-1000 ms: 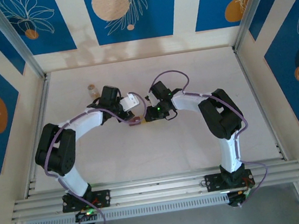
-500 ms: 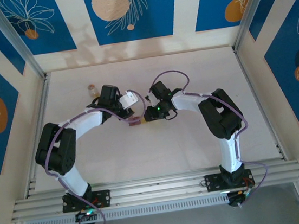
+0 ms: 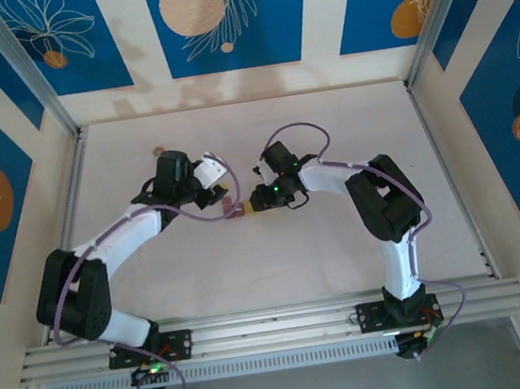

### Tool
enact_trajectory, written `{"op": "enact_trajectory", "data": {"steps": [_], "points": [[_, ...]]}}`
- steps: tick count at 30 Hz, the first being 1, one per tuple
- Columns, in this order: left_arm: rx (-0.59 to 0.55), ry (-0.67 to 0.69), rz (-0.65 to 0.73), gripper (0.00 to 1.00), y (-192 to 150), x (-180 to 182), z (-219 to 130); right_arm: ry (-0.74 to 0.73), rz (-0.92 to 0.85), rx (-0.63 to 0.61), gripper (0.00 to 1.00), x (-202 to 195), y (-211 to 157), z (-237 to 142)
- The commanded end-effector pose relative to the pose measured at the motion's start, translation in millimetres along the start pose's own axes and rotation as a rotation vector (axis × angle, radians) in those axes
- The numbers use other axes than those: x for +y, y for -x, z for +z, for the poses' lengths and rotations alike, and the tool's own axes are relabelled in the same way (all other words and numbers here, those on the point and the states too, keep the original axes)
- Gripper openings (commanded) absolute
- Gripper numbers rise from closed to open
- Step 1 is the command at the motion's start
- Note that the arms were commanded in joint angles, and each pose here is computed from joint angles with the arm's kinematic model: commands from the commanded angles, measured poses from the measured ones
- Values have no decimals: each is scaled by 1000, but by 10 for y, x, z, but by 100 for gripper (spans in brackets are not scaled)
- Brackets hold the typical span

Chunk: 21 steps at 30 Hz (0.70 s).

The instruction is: Sort the pills into containers

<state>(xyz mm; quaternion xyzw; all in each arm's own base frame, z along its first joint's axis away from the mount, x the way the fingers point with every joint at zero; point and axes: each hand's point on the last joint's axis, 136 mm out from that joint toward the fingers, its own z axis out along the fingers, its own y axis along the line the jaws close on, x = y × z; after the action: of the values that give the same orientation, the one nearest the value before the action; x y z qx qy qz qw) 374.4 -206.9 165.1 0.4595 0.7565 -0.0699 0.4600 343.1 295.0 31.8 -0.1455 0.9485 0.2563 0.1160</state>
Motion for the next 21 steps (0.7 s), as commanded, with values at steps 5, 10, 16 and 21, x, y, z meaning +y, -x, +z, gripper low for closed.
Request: {"op": "enact_trajectory", "data": {"steps": [5,10,16,21], "points": [[62,-82,-97,65,-293,-294,-178,-59,58,62,41,-191,-225,6],[238,-113,-41,65,-639,-296,18,-49,65,61,42,-177,-226,10],[192,-136,-71,65,-536,-305,111,-63,78,47,47,-211,-210,-27],[108,-54,-105,65,-355,-166,35,-64,107,-4,49,-262,-152,-138]]}}
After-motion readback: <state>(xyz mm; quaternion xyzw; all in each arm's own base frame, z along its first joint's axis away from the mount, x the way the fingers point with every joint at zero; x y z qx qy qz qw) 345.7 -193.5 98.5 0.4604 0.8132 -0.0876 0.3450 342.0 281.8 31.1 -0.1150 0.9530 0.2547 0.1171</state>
